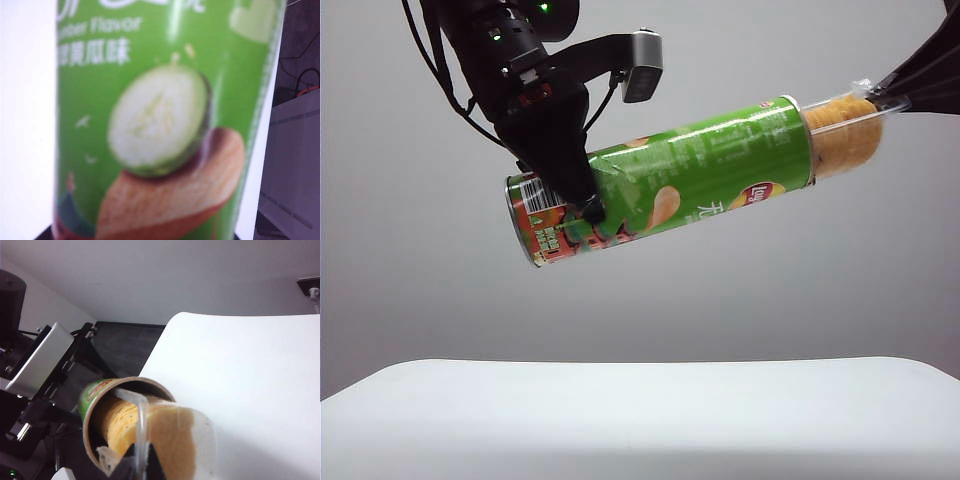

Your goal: Pick up the green tub of chips from the desk, pull out the transparent container with the chips inside partially, and then place the chips back on the desk.

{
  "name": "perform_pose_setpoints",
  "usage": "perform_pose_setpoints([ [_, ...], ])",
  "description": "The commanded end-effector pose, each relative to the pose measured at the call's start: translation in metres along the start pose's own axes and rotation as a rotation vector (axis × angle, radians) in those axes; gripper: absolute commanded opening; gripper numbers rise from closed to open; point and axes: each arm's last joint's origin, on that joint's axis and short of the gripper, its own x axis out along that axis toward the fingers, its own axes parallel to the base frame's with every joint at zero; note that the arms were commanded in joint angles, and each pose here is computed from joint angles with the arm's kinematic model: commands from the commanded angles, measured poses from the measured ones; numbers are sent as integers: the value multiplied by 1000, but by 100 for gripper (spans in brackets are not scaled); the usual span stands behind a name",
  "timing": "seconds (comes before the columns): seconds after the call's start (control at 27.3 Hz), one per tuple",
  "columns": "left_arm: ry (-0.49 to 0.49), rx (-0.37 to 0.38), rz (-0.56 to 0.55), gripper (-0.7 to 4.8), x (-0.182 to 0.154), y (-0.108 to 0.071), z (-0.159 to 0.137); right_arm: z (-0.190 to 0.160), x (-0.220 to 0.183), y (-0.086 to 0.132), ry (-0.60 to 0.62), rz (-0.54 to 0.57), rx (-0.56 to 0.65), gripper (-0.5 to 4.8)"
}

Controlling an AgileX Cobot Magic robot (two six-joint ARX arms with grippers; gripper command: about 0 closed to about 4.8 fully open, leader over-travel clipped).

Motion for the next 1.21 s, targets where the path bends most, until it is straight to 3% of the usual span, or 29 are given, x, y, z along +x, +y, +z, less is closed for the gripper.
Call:
perform_pose_setpoints([
  [0.04, -113, 35, 2, 267, -4, 0, 11, -1, 1, 1, 12, 11, 1, -8],
  [0.4, -143, 62, -11, 266, -2, -4, 18, -1, 1, 1, 14, 14, 2, -7],
  [0.48, -141, 61, -11, 266, -2, -4, 18, -1, 1, 1, 11, 15, -3, 109],
  [0.51, -139, 56, -11, 266, -2, -3, 17, 0, 1, 2, 8, 16, -8, 243],
  [0.55, -136, 55, -10, 266, -2, -3, 17, 0, 1, 2, 8, 17, -8, 300],
  [0.59, -134, 54, -9, 266, -2, -3, 16, 0, 1, 1, 8, 16, -8, 320],
  [0.77, -86, 46, 32, 263, -1, -2, 14, 2, 0, 4, 3, 52, -34, 339],
  [0.88, 46, 20, 103, 263, 5, 1, 7, 2, -2, 6, -6, 52, -43, 338],
  [1.21, 198, -137, 5, 263, 45, 19, -41, 4, -11, 3, -30, 38, -36, 338],
])
